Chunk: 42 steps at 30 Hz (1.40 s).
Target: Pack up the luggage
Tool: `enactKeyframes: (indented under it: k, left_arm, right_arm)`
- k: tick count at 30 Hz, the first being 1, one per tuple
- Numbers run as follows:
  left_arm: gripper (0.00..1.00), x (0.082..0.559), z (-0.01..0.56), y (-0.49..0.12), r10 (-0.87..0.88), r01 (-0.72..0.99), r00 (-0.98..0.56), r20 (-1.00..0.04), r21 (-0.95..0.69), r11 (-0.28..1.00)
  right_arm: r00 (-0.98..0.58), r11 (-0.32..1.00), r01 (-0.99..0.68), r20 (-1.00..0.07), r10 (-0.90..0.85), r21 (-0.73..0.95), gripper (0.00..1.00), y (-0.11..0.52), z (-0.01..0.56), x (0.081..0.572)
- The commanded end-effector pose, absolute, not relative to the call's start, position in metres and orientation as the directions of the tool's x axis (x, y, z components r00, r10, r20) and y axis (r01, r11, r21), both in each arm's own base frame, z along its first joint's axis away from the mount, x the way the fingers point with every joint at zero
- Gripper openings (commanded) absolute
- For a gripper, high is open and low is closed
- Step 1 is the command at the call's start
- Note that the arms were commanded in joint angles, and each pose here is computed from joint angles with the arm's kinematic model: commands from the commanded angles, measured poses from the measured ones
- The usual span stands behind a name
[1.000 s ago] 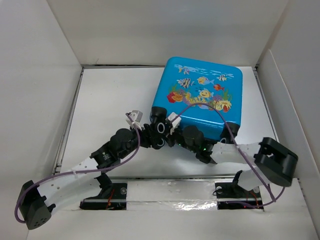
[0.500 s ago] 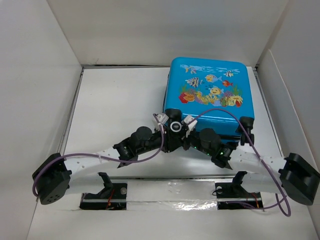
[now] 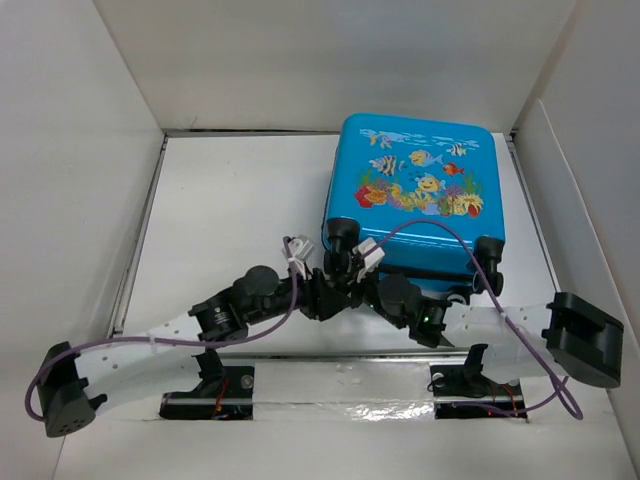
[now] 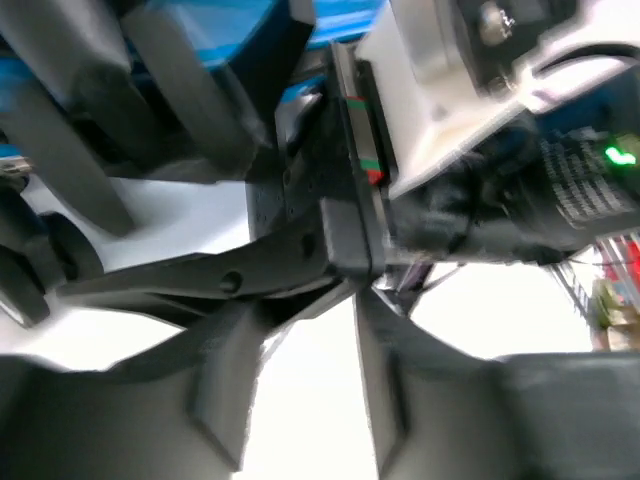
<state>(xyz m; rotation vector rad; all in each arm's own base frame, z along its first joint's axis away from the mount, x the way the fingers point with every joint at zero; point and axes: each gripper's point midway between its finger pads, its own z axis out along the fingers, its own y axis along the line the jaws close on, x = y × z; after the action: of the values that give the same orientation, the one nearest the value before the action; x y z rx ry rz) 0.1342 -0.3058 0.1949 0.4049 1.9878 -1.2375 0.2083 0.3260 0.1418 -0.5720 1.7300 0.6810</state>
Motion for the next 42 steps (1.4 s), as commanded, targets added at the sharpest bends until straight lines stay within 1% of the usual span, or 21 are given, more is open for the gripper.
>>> enactKeyframes:
  k: [1,2,3,4,5,6,7,8,12,15,20,27,30,31,32,36,42]
  left_arm:
    - [0.44,0.159,0.283,-0.288,-0.401,0.622,-0.512,-0.760,-0.650,0.437]
    - [0.45,0.161,0.285,-0.276,-0.422,0.609,-0.494,-0.760,-0.649,0.456]
    - [0.46,0.162,0.265,-0.268,-0.390,0.573,-0.511,-0.766,-0.642,0.510]
    - [0.46,0.169,0.258,-0.257,-0.410,0.526,-0.499,-0.763,-0.643,0.556]
    - [0.46,0.171,0.255,-0.248,-0.428,0.504,-0.492,-0.758,-0.649,0.570]
    - [0.45,0.173,0.237,-0.242,-0.414,0.475,-0.503,-0.759,-0.643,0.601]
    - [0.44,0.175,0.231,-0.237,-0.417,0.460,-0.500,-0.759,-0.640,0.615]
    - [0.42,0.176,0.227,-0.233,-0.420,0.448,-0.497,-0.759,-0.639,0.625]
    - [0.39,0.191,0.205,-0.226,-0.415,0.393,-0.507,-0.755,-0.631,0.668]
    - [0.36,0.197,0.197,-0.230,-0.401,0.386,-0.520,-0.754,-0.626,0.677]
    - [0.35,0.204,0.193,-0.237,-0.396,0.390,-0.514,-0.761,-0.618,0.683]
    - [0.35,0.219,0.221,-0.240,-0.470,0.400,-0.449,-0.760,-0.641,0.655]
    - [0.34,0.222,0.212,-0.258,-0.426,0.419,-0.489,-0.761,-0.633,0.651]
    - [0.34,0.224,0.218,-0.258,-0.433,0.428,-0.486,-0.759,-0.639,0.639]
    - [0.33,0.225,0.209,-0.265,-0.410,0.427,-0.507,-0.758,-0.634,0.645]
    - [0.32,0.219,0.216,-0.285,-0.405,0.505,-0.525,-0.749,-0.657,0.560]
    - [0.32,0.213,0.215,-0.301,-0.372,0.547,-0.558,-0.742,-0.666,0.508]
  right_arm:
    - [-0.260,0.590,-0.779,-0.966,0.000,0.210,0.72,0.349,0.172,0.164]
    - [-0.260,0.596,-0.776,-0.966,-0.003,0.207,0.79,0.346,0.174,0.164]
    - [-0.267,0.603,-0.775,-0.963,-0.036,0.192,0.81,0.342,0.169,0.161]
    - [-0.263,0.610,-0.769,-0.964,-0.029,0.192,0.84,0.338,0.174,0.161]
    - [-0.262,0.613,-0.768,-0.965,-0.034,0.187,0.87,0.336,0.176,0.161]
    - [-0.267,0.615,-0.769,-0.962,-0.059,0.176,0.89,0.334,0.173,0.158]
    - [-0.266,0.612,-0.772,-0.961,-0.070,0.170,0.90,0.333,0.173,0.155]
    - [-0.265,0.632,-0.757,-0.962,-0.063,0.167,0.93,0.329,0.176,0.158]
    - [-0.290,0.681,-0.716,-0.953,-0.091,0.153,0.99,0.319,0.171,0.160]
    - [-0.283,0.734,-0.665,-0.956,-0.077,0.138,1.00,0.315,0.179,0.172]
    - [-0.252,0.787,-0.600,-0.968,-0.020,0.140,1.00,0.324,0.212,0.190]
    - [-0.235,0.822,-0.552,-0.972,0.009,0.141,1.00,0.335,0.231,0.204]
    - [-0.239,0.829,-0.540,-0.971,0.018,0.148,1.00,0.329,0.230,0.203]
    - [-0.245,0.830,-0.538,-0.969,0.016,0.149,1.00,0.328,0.227,0.203]
    - [-0.240,0.836,-0.526,-0.970,0.029,0.155,1.00,0.323,0.229,0.204]
    - [-0.237,0.857,-0.493,-0.971,0.030,0.147,1.00,0.309,0.228,0.205]
    - [-0.209,0.878,-0.467,-0.978,0.004,0.103,1.00,0.302,0.240,0.210]
